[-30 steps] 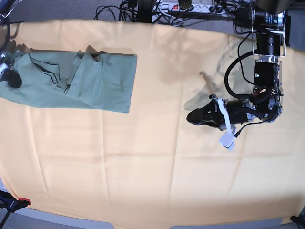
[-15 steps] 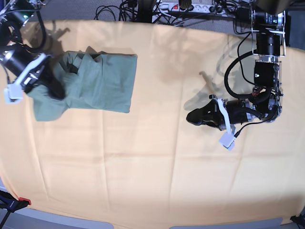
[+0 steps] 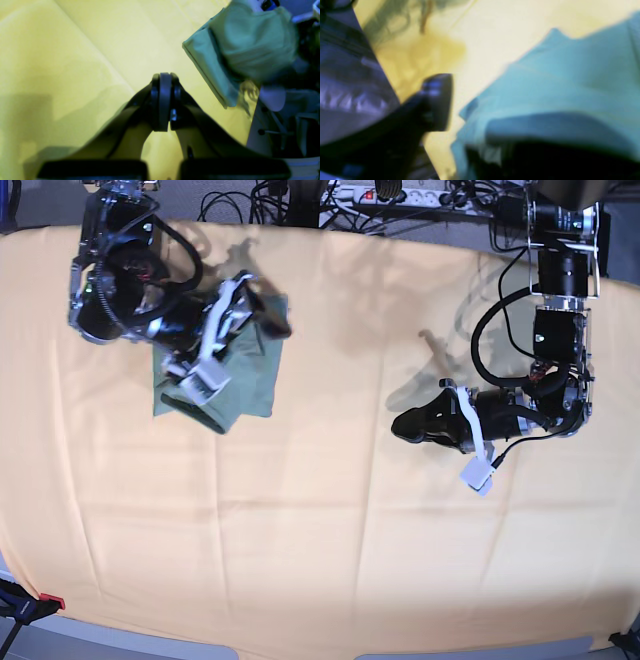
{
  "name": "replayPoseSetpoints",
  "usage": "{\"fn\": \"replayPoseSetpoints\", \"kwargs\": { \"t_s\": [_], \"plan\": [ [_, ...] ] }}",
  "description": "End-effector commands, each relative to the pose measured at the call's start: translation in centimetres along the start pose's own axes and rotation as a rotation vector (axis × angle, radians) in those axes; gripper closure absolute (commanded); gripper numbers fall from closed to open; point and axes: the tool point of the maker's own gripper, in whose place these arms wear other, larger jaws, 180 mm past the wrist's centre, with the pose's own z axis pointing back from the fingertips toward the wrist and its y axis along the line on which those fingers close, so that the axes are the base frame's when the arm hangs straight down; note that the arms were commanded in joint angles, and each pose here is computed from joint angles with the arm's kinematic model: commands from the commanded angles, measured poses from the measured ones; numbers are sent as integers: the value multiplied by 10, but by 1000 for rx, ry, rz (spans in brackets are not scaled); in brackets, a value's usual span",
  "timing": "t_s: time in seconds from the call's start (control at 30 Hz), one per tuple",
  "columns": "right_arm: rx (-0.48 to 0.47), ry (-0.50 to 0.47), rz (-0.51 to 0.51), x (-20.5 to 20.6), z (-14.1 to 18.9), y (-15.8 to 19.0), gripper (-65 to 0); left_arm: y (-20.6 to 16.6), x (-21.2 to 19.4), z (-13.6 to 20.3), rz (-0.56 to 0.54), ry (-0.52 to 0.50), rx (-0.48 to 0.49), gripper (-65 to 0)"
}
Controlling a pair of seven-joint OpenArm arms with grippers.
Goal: Fold the T-shirt properly
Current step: 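Lift the collar end with the right gripper and fold it over, then grasp the folded bundle with the left gripper and pull it toward the right gripper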
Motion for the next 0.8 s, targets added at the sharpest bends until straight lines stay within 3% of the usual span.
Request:
{"fn": "replayPoseSetpoints", "kwargs": {
  "t_s": [0.0,0.13,0.3,0.47,0.77],
  "plan": [
    [30,-64,31,18,0,8,-463,-4,21,5,-37,-53,-11,0],
    [130,-106,84,36,-7,35,-463,-4,21,5,-38,-53,-11,0],
    [54,-53,179,41,-12,24,-463,-4,20,5,-38,-52,-11,0],
    [53,-83,212,56,-9,20,-427,-4,21,5,-38,-53,-11,0],
    [60,-46,161,40,-16,15,-417,-3,18,5,-37,-46,-6,0]
  ]
}}
